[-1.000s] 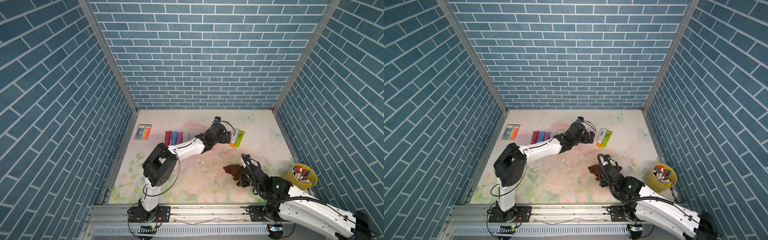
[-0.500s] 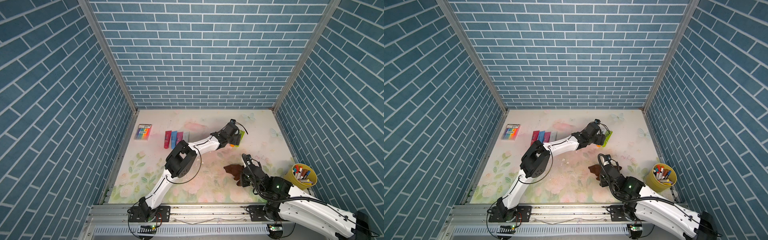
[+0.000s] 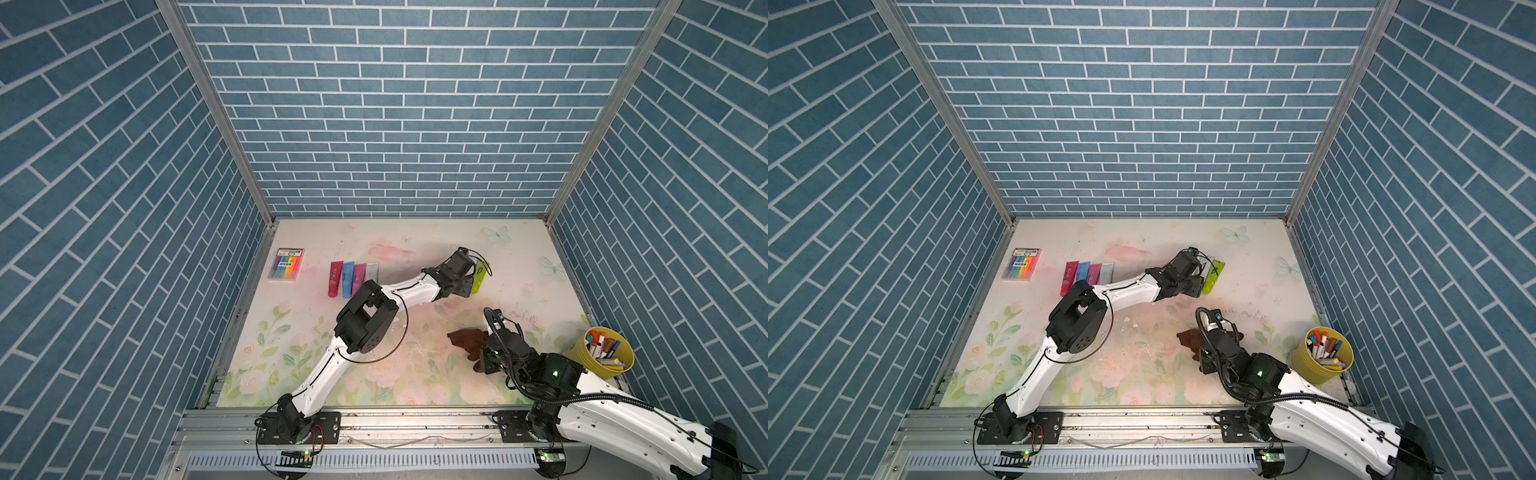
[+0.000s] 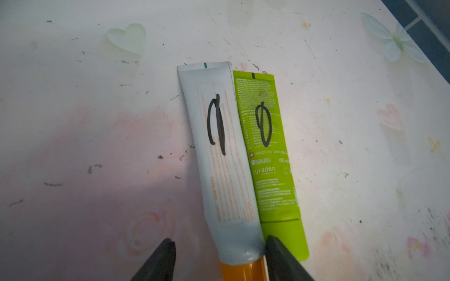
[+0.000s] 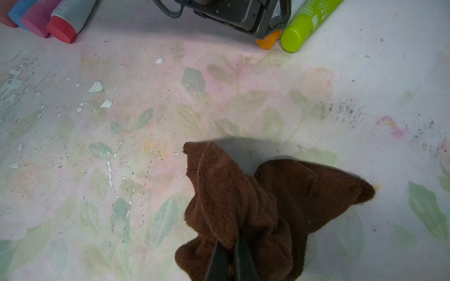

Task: Wipe the surface of the toothpaste tube
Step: Pick up the toothpaste from the center of the board.

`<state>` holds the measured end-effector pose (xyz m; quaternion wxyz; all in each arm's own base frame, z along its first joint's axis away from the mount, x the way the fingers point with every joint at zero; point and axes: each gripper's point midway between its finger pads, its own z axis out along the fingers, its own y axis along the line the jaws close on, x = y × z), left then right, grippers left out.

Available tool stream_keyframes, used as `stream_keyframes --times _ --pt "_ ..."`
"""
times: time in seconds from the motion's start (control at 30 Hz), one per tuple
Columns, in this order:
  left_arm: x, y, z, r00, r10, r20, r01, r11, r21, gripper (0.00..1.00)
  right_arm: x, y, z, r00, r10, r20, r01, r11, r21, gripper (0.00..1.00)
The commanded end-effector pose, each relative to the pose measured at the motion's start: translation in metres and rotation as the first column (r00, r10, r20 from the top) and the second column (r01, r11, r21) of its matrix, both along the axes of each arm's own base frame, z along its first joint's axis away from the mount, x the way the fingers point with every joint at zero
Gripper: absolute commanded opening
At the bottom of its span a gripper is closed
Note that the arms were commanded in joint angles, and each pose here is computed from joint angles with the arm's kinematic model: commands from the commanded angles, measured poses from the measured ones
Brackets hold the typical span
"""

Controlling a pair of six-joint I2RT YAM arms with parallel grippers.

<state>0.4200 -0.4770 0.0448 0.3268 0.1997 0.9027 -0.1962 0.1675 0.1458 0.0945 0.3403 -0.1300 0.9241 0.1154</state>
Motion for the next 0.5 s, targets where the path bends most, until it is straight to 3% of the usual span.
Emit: stream_keyframes --times 0.0,0.3,0.4,0.47 --pt "0.000 0.001 -0.019 0.999 -0.012 -0.038 0.013 0.999 0.036 0.64 -0.001 -0.006 -0.004 0.999 -0.031 -0.007 0.031 0.999 -0.009 0.00" --pt "-0.006 0.011 -0.035 0.997 0.005 -0.079 0.001 0.997 0.079 0.64 0.000 -0.008 -0.004 0.999 -0.036 -0.002 0.036 0.999 -0.016 0.00" --pt "-0.005 0.014 -0.034 0.997 0.014 -0.081 -0.007 0.997 0.082 0.50 0.000 -0.008 -0.003 0.999 -0.038 0.002 0.038 0.999 -0.011 0.00" --pt "-0.005 0.018 -0.032 0.997 0.021 -0.077 -0.014 0.996 0.089 0.36 0.000 -0.008 -0.003 0.999 -0.038 0.003 0.038 0.999 -0.010 0.00"
